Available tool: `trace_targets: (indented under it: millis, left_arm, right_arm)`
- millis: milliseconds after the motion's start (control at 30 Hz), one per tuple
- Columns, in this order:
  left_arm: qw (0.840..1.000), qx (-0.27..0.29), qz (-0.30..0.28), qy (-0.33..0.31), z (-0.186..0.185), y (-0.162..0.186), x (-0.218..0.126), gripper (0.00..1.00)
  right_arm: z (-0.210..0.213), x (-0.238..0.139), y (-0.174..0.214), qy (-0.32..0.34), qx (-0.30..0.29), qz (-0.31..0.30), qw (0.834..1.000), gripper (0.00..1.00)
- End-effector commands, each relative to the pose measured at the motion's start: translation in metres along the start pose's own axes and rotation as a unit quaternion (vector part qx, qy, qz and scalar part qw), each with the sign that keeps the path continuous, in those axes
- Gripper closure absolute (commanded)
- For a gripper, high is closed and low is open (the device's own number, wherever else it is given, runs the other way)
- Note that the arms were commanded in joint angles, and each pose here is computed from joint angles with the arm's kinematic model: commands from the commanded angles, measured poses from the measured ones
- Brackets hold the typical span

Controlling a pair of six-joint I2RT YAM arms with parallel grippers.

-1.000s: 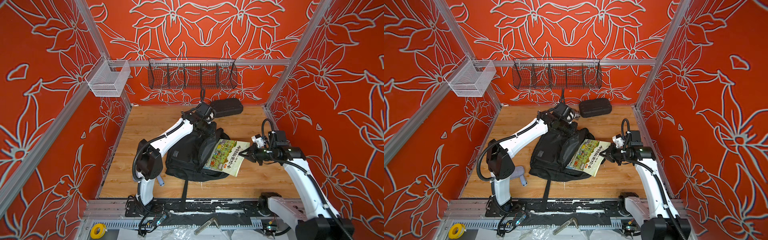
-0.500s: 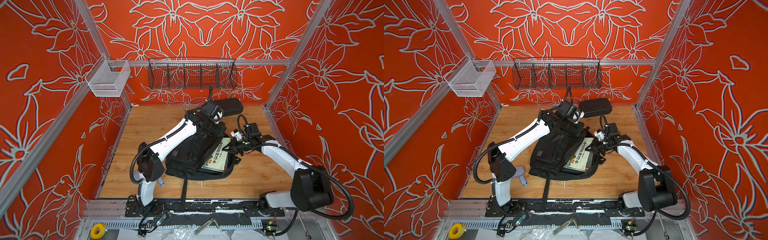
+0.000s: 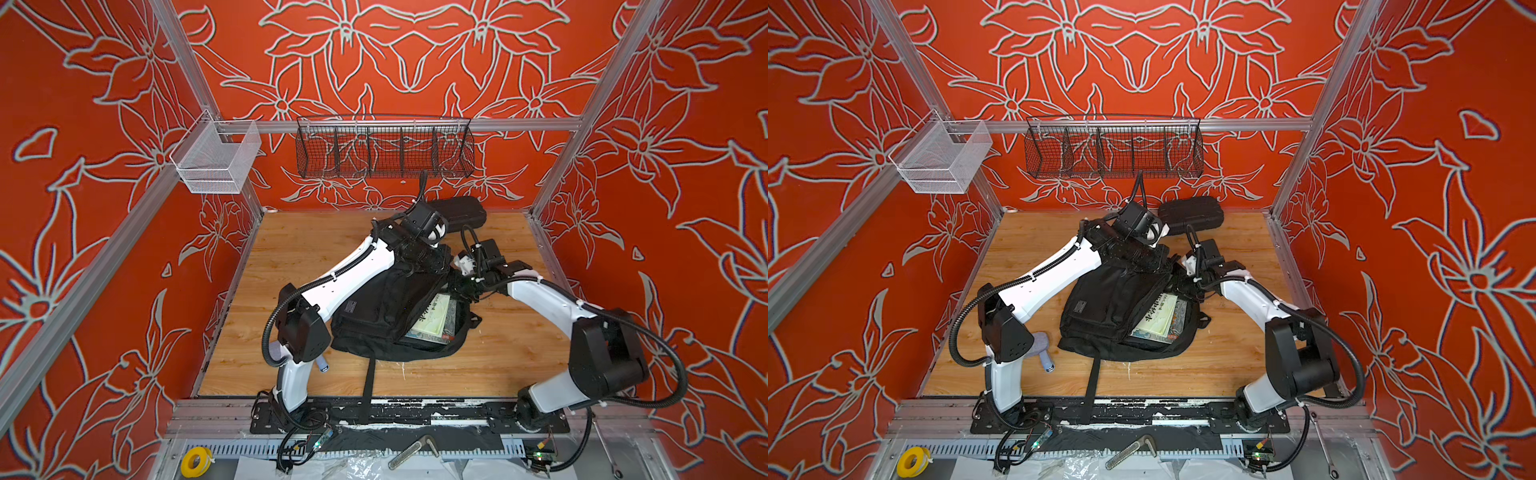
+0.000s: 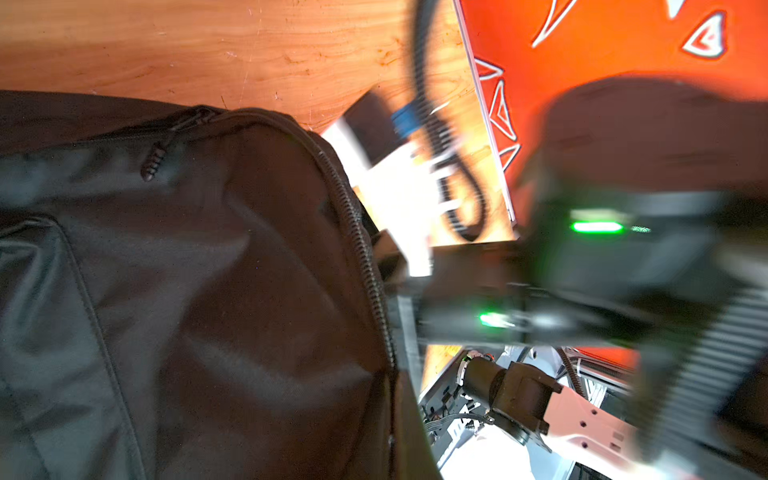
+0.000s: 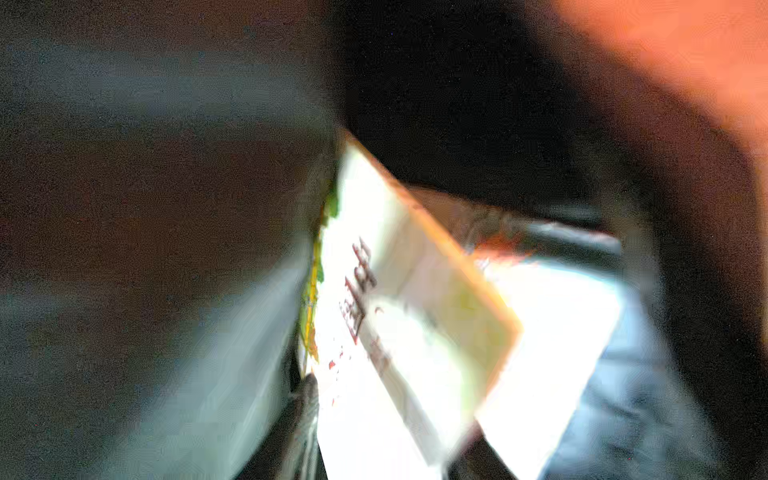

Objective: Pack the student bag

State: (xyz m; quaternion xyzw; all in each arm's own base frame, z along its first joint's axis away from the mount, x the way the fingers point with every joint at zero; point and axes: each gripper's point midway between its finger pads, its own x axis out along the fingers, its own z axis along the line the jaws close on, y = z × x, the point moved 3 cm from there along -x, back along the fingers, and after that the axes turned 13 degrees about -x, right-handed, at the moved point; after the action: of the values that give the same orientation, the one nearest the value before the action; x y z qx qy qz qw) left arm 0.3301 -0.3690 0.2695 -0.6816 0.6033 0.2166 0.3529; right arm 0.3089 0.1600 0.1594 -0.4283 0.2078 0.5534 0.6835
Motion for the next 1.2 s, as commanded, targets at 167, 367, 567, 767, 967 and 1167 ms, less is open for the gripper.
trace_targets:
  millis: [167, 367, 567, 767, 967, 1167]
  left_arm:
    - [0.999, 0.033, 0.034, 0.014, 0.002, 0.021, 0.007, 0.63]
    - [0.995, 0.089, -0.031, -0.011, -0.004, 0.006, -0.018, 0.31]
    - [0.996, 0.040, -0.069, -0.051, 0.025, -0.032, -0.026, 0.20]
    - [0.993, -0.107, -0.045, -0.015, 0.085, -0.064, -0.007, 0.17]
    - [0.991, -0.100, -0.008, -0.084, 0.130, -0.073, 0.020, 0.22]
    - [0.985, -0.171, -0.020, -0.032, 0.158, -0.089, 0.008, 0.22]
  right_arm:
    - [-0.020, -0.093, 0.014, 0.128, -0.154, -0.057, 0.978, 0.41]
    - [-0.015, -0.099, -0.020, 0.128, -0.204, -0.131, 0.962, 0.37]
    - [-0.012, -0.063, -0.065, 0.080, -0.203, -0.102, 0.971, 0.41]
    - [-0.003, -0.025, -0.083, 0.043, -0.264, -0.074, 0.961, 0.57]
    - [0.017, -0.003, -0.074, 0.030, -0.368, -0.037, 0.929, 0.64]
    - [0.026, 0.016, -0.066, 0.024, -0.571, -0.040, 0.820, 0.68]
